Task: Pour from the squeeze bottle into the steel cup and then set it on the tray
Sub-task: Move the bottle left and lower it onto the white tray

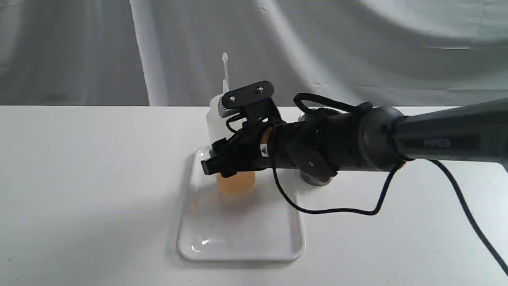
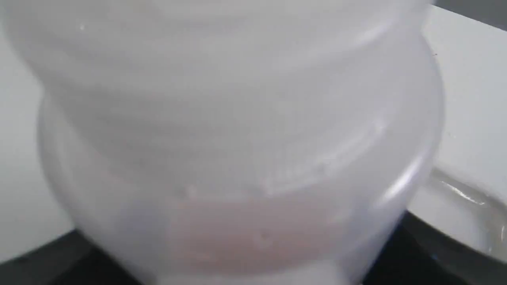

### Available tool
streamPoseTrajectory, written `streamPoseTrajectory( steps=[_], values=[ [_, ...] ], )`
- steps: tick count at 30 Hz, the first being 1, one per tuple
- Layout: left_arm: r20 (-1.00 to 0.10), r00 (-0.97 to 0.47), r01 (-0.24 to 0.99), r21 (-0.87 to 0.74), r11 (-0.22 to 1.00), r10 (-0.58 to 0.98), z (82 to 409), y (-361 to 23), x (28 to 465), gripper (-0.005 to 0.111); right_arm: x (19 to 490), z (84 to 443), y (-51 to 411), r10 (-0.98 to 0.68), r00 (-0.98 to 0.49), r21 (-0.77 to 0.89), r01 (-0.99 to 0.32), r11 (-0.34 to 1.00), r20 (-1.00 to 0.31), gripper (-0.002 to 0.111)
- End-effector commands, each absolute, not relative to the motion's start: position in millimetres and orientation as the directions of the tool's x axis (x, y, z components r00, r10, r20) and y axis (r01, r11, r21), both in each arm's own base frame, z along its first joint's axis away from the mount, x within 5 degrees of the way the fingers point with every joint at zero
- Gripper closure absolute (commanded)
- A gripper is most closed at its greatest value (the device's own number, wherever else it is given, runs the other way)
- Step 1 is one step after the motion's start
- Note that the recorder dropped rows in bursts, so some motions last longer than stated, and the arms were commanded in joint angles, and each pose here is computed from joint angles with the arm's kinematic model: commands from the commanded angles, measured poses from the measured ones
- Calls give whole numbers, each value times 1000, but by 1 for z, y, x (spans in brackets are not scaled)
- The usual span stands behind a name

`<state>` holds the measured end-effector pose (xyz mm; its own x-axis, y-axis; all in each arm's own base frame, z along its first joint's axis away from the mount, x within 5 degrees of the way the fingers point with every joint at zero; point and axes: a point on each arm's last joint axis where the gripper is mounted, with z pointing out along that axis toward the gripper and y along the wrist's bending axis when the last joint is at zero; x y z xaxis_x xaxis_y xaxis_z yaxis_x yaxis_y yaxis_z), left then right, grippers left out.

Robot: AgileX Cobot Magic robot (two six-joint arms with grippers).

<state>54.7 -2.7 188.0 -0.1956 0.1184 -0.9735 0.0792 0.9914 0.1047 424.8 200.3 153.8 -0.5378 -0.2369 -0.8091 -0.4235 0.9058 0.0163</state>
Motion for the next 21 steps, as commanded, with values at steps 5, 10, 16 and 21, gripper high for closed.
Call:
streamPoseTrajectory(
  steps=[5, 10, 16, 21],
  values=[
    [-975, -188, 81, 104, 991, 117, 187, -3, 55, 98, 422, 159, 205, -231, -526, 23, -432, 902, -818, 64],
    [-975, -188, 81, 104, 991, 117, 187, -3, 55, 98, 420, 157, 205, -242, -547, 18, -426, 905, -801, 64],
    [-975, -188, 81, 104, 991, 117, 187, -3, 55, 98, 420, 156, 204, -244, -558, 17, -421, 907, -793, 64],
    [-975, -188, 81, 104, 991, 117, 187, -3, 55, 98, 420, 156, 204, -246, -557, 15, -422, 907, -793, 64]
  ],
)
